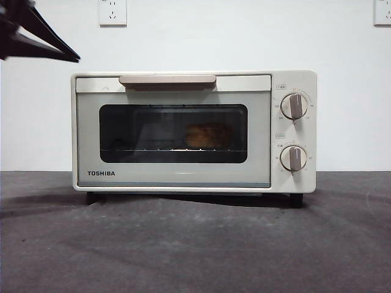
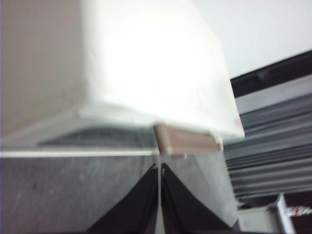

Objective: The left arm flap open the oven, the right arm pick bread and place it into oven, the left arm flap close the oven

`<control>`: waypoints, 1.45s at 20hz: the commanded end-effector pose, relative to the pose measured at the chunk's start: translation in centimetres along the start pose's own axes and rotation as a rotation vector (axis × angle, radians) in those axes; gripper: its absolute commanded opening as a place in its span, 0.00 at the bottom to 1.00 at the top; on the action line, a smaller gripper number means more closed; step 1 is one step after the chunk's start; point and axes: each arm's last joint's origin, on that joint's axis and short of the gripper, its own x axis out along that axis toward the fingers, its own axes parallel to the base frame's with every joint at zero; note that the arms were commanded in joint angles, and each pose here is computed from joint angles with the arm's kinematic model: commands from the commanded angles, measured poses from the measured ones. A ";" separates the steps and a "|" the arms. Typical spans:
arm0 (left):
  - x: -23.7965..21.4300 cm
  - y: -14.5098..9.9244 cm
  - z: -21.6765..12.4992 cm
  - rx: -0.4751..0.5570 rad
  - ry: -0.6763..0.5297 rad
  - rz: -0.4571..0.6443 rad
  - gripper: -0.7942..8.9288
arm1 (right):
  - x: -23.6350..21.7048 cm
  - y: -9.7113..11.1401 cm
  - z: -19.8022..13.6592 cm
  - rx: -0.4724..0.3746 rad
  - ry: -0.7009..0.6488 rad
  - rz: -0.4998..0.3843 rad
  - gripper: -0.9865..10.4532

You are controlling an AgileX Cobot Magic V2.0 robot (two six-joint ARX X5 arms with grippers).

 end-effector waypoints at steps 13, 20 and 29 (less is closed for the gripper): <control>-11.1 -8.5 -8.2 0.622 -0.206 0.162 0.10 | -0.4 0.7 1.3 -0.191 -0.118 0.041 0.44; -13.2 -9.1 -11.0 0.729 -0.246 0.245 0.10 | -0.4 0.7 1.3 -0.217 -0.118 0.039 0.43; -13.2 -8.2 -11.8 0.675 -0.185 0.342 0.10 | -0.4 0.6 1.3 -0.241 -0.111 0.034 0.10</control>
